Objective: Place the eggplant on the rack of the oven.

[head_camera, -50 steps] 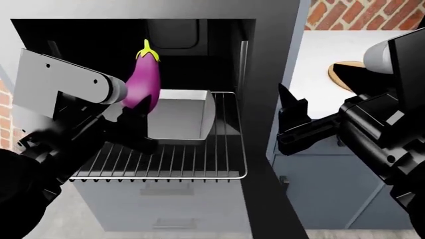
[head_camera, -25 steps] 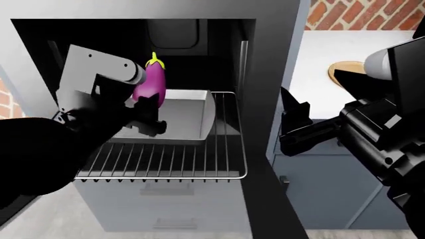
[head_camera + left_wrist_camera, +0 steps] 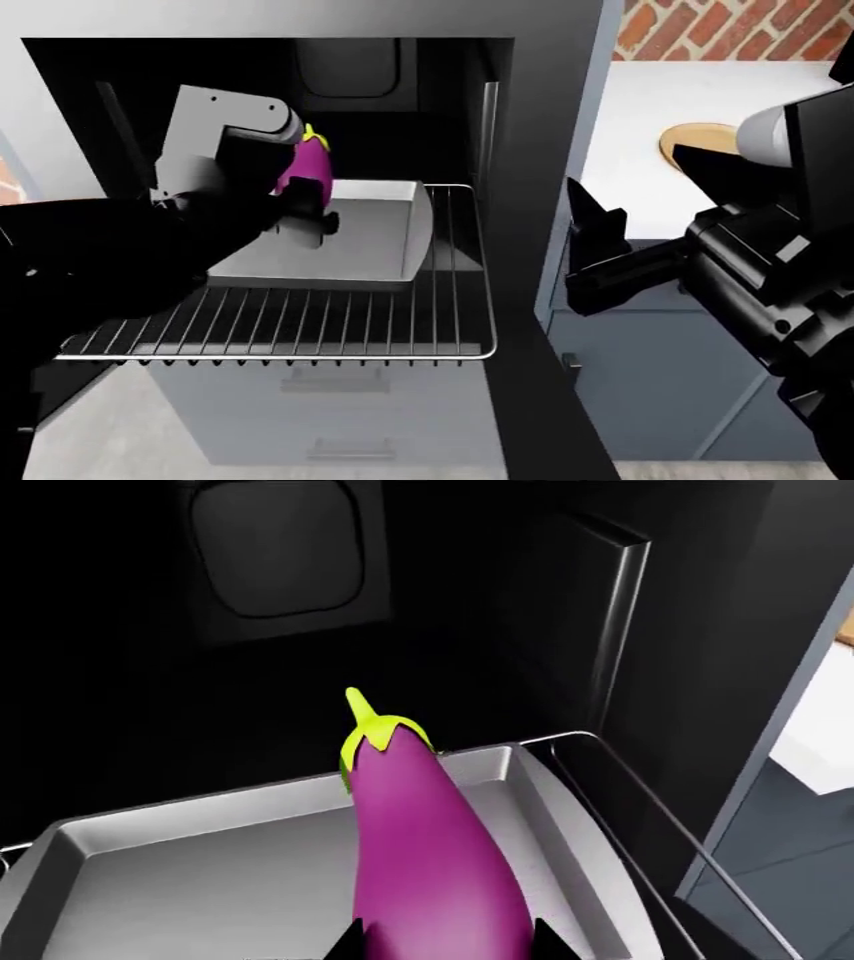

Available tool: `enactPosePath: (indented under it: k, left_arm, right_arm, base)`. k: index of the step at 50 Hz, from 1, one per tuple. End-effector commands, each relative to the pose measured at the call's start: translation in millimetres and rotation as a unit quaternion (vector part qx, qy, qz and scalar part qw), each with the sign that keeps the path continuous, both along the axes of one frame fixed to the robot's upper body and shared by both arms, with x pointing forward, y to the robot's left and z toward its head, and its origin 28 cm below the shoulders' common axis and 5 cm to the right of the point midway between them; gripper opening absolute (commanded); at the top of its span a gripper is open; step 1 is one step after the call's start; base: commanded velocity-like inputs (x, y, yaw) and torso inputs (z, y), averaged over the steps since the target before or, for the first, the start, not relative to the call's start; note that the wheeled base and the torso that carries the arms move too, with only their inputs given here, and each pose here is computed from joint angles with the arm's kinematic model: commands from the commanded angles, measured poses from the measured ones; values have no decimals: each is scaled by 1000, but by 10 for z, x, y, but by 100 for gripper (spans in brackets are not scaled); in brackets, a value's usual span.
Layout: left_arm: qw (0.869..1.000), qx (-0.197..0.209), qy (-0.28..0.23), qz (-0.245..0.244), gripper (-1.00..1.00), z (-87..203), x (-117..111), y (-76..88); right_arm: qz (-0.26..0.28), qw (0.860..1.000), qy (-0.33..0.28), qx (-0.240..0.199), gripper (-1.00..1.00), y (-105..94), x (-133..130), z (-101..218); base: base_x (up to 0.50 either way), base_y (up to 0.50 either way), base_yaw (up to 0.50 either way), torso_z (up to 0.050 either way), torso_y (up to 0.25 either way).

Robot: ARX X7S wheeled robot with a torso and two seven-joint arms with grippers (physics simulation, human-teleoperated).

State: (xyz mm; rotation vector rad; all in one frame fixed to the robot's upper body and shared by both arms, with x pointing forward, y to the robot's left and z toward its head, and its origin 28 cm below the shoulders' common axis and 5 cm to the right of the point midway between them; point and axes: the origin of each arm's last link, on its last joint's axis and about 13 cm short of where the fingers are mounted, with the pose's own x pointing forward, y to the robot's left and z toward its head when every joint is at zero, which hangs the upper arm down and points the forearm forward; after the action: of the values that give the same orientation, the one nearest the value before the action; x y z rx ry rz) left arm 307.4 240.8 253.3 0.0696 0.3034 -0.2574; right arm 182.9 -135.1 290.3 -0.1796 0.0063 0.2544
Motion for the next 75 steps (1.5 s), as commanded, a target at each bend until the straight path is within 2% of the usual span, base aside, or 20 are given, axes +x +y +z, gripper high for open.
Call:
enactPosePath:
  k: [1,2,8,16,22,39,47,69,70,75]
  left_arm:
    - [999,-6,24,23,-100,-89,209,37]
    - [1000,3,19,22,-100,-105,231,41]
    - [999,-12,39,35,-100,-183,304,64]
    - [998,-10,49,46,-100,-279,389,89]
    - [996,-25,66,48,-100,-321,433,98]
    - [995,-23,83,56,-100,-429,542,130]
    - [993,-25,100,58,-100,-475,572,116]
    - [993,-10,101,57,-100,-510,584,104]
    - [993,-11,104,54,100,-513,579,103]
    - [993,-10,104,58,100,-508,578,109]
  right_arm:
    - [-1,1000,0,1,100,-6,0,-17]
    - [-1,1000,0,1,100,-6,1,-17]
    - [-2,1000,1,2,100,-3,11,-24]
    - [-1,1000,3,1,100,3,17,-49]
    - [-3,1000,6,1,100,14,36,-79]
    - [0,1000,4,5,100,4,28,-73]
    - [1,1000,4,5,100,12,59,-80]
    - [3,1000,3,4,100,11,41,-77]
    - [2,1000,4,4,100,9,41,-80]
    - [1,1000,4,5,100,5,50,-82]
  base:
    - [0,0,0,0,0]
    - [0,0,0,0,0]
    - [0,0,0,0,0]
    - [0,0,0,0,1]
    - [0,0,0,0,0]
    - [0,0,0,0,1]
    - [0,0,0,0,0]
    - [0,0,0,0,0]
    - [0,0,0,0,0]
    - [0,0,0,0,0]
